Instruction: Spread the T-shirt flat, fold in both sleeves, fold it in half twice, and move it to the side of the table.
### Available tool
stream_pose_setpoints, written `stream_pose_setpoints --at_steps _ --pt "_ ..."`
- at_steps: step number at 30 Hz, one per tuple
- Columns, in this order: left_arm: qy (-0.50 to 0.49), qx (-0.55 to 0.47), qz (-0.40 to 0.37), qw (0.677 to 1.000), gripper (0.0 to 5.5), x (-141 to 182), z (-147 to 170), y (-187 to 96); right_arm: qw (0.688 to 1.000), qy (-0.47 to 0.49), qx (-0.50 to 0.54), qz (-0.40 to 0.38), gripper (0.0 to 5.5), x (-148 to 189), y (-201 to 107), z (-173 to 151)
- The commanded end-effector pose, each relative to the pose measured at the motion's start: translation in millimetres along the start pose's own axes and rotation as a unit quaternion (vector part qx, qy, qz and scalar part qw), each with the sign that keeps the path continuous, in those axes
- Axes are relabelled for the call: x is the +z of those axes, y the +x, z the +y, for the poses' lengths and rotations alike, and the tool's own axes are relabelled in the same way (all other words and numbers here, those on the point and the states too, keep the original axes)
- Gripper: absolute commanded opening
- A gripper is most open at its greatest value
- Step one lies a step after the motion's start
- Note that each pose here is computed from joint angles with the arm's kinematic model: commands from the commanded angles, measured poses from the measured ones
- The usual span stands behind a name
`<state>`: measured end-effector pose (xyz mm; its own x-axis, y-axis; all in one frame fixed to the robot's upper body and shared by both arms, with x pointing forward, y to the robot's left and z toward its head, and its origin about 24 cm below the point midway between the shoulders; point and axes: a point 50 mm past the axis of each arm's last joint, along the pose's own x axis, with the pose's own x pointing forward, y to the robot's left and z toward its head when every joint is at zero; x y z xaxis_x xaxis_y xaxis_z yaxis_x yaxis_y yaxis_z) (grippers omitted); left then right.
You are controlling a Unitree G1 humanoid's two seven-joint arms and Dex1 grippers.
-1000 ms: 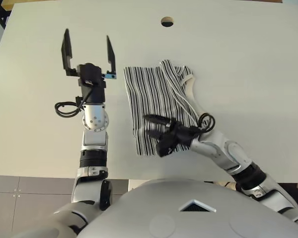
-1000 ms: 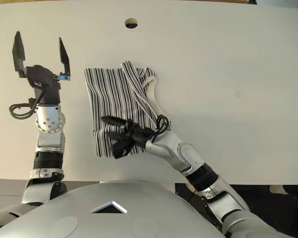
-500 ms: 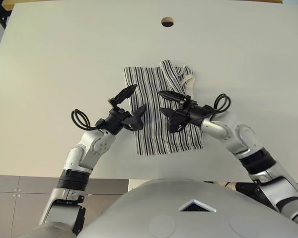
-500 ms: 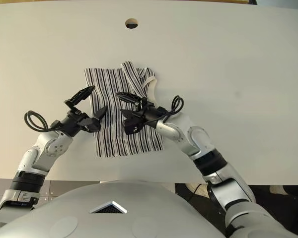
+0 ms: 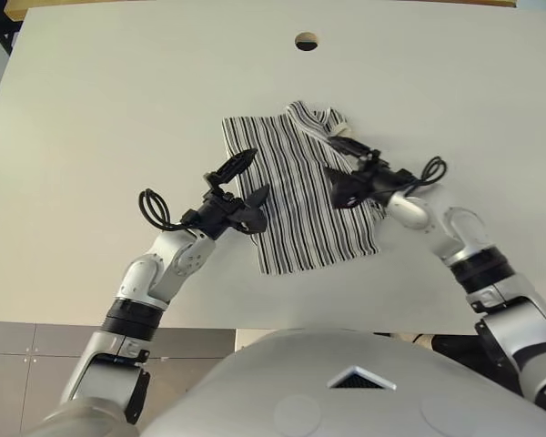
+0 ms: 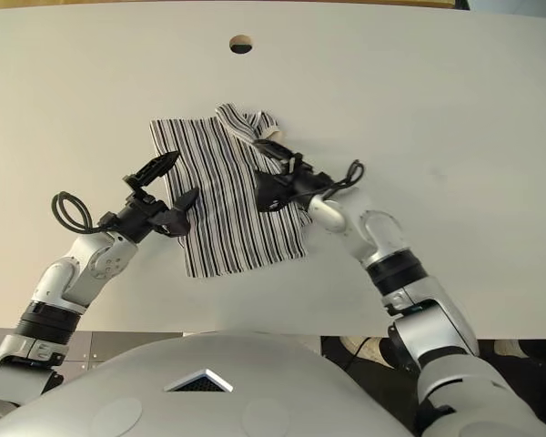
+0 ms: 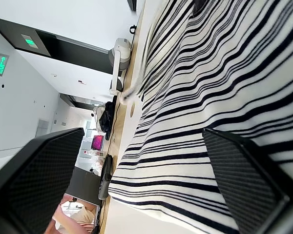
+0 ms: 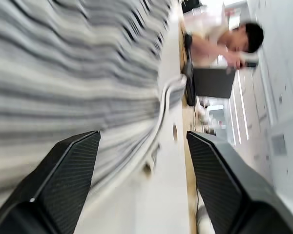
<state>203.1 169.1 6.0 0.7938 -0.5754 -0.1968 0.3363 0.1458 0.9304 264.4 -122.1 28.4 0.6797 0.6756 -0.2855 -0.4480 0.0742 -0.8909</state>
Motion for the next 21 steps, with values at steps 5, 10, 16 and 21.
stream_pose_setpoints --at_steps 5,10,16,21 --pt "0.010 -0.086 0.069 0.994 4.52 -22.8 -27.7 -20.3 0.996 0.022 -0.037 0.076 3.28 -41.5 -9.5 -25.8" --pt "0.002 -0.054 0.065 0.996 4.52 -20.6 -22.0 -21.5 0.988 0.063 -0.087 0.108 3.28 -60.5 -19.1 -29.4" --pt "0.013 0.187 0.056 0.981 4.52 -31.8 58.5 -13.7 0.992 0.017 -0.114 0.043 3.28 -28.9 -51.3 -43.6" --pt "-0.033 0.262 -0.049 0.963 4.52 -15.4 99.0 -20.1 0.997 -0.062 0.033 0.034 3.28 -28.0 -70.2 -7.8"
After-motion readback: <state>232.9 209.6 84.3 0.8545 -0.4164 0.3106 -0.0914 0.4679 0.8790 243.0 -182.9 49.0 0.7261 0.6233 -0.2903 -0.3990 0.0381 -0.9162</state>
